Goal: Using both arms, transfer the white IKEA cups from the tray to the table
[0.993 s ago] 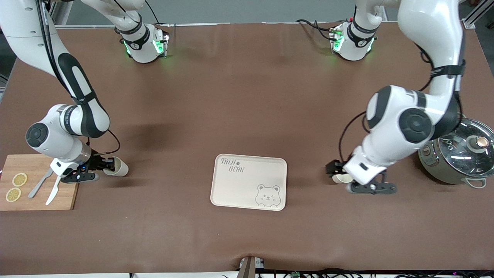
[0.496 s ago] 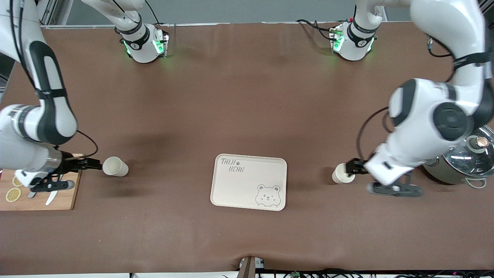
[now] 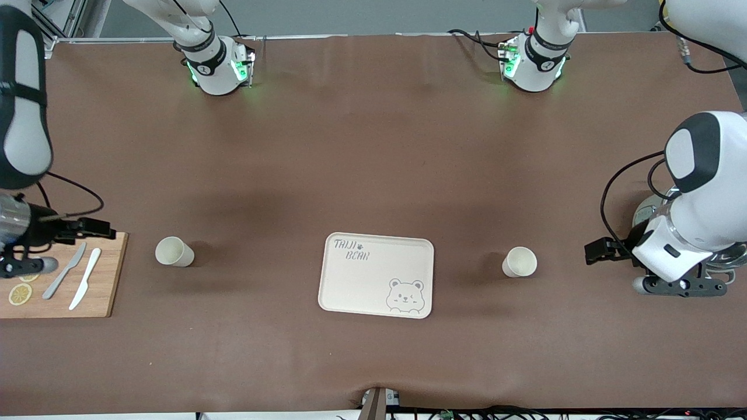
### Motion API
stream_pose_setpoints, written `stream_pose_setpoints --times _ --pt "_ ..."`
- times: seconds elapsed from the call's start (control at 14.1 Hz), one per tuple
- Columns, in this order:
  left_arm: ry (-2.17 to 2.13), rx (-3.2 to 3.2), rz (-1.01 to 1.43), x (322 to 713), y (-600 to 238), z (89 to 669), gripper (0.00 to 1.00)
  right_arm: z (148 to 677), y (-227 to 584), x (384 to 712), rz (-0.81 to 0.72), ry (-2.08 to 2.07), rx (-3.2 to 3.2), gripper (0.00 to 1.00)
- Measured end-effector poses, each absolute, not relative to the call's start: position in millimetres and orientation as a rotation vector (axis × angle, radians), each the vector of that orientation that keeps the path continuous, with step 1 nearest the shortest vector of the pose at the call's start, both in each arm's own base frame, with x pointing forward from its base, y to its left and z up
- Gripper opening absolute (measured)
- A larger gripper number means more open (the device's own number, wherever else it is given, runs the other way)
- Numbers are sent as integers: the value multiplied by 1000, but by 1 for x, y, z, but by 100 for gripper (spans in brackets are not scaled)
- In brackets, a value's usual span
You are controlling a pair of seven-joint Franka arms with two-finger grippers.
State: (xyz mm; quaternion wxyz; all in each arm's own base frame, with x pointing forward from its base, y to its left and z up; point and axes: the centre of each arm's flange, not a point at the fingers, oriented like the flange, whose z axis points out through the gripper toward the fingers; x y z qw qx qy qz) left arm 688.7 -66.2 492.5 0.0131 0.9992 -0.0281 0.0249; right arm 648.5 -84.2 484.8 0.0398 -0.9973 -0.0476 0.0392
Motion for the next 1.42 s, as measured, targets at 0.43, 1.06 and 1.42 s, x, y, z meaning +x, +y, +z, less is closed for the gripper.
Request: stream_pose_setpoints --times 0.43,1.06,1.42 --pt "-107 3119 25 644 -69 568 100 577 -72 608 33 -36 -3093 100" --pt "-227 3124 -31 611 -104 599 100 597 -74 608 -27 -40 -3142 100" --pt "-237 3125 -34 609 -109 599 100 604 -76 607 -35 -34 -3149 100"
